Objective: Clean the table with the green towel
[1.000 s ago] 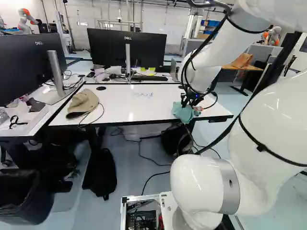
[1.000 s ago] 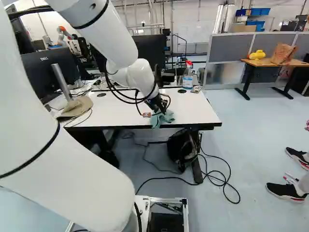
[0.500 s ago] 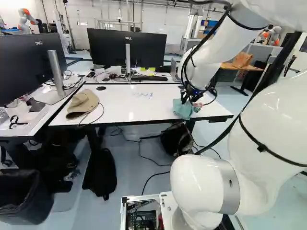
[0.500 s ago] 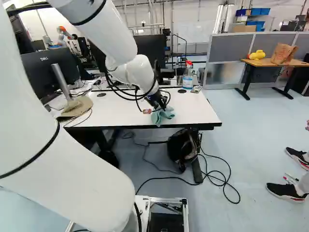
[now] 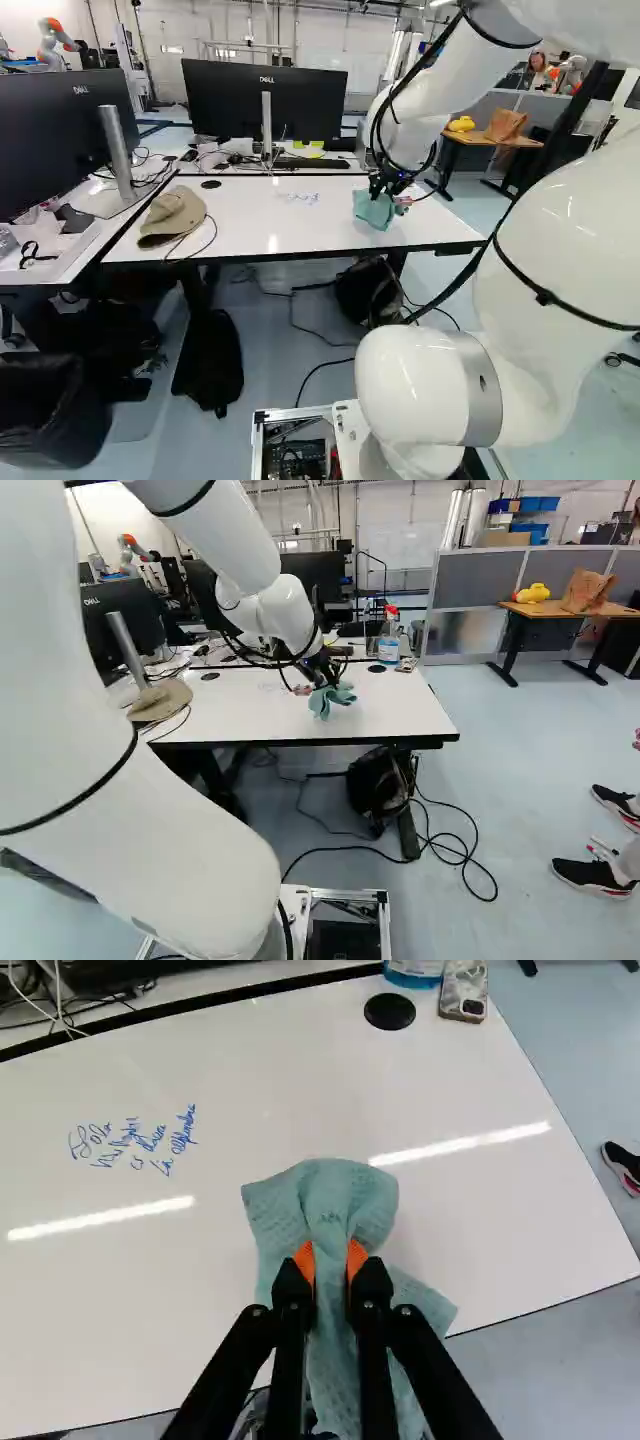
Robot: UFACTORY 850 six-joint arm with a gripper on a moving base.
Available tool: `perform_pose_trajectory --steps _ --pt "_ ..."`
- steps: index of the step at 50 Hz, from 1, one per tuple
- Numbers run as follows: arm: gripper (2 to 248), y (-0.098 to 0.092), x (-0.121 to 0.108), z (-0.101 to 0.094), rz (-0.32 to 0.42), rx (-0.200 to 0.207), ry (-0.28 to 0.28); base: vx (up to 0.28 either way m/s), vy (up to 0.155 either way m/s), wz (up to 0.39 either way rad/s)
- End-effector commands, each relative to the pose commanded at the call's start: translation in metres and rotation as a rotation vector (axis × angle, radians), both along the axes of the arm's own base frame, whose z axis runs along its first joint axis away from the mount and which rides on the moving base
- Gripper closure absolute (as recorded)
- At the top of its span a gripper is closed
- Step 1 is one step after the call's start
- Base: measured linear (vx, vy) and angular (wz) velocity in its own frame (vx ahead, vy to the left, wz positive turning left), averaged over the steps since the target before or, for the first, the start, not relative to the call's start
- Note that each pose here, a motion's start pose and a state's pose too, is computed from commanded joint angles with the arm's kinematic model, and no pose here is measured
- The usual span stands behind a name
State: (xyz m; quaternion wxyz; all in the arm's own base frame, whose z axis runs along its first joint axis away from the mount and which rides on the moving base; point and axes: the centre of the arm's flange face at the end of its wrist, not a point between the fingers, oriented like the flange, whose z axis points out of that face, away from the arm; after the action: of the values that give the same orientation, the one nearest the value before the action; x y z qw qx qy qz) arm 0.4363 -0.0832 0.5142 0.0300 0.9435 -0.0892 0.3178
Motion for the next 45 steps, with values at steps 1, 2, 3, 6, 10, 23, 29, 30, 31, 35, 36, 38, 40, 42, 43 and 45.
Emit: perform_pose_trajectory --steps 1,2,3,6,10,23,29,30,31,35,36,38,40,42,43,45 --pt "197 0.001 0.002 0.0 0.003 0.0 0.0 0.0 0.0 0.0" --pt "197 0.002 0.004 0.0 0.005 0.0 0.0 0.0 0.0 0.0" --pt "197 0.003 0.006 0.0 0.008 0.0 0.0 0.0 0.0 0.0" --pt "197 0.005 0.012 0.0 0.016 0.0 0.001 0.0 0.0 0.0" --pt "197 0.009 0.019 0.001 0.027 0.0 0.001 0.0 0.0 0.0" --pt "197 0.024 0.041 0.001 0.064 0.0 0.0 0.0 0.0 0.0" --pt "197 0.032 0.051 0.001 0.083 0.0 0.0 0.0 0.0 0.0" --pt "197 0.033 0.052 0.001 0.086 0.0 0.0 0.0 0.0 0.0" --pt "197 0.034 0.054 0.001 0.089 0.0 -0.001 0.0 0.0 0.0" --pt "197 0.04 0.06 0.001 0.101 0.0 -0.001 0.0 0.0 0.0" --pt "197 0.041 0.061 0.001 0.104 0.0 -0.001 0.0 0.0 0.0" --pt "197 0.044 0.064 0.001 0.11 0.0 -0.002 0.0 0.0 0.0" --pt "197 0.047 0.068 0.001 0.116 0.0 -0.002 0.0 0.0 0.0" --pt "197 0.05 0.071 0.001 0.122 0.0 -0.003 0.0 0.0 0.0" --pt "197 0.051 0.072 0.001 0.125 0.0 -0.003 0.0 0.0 0.0" --pt "197 0.054 0.075 0.001 0.131 0.0 -0.003 0.0 0.0 0.0"
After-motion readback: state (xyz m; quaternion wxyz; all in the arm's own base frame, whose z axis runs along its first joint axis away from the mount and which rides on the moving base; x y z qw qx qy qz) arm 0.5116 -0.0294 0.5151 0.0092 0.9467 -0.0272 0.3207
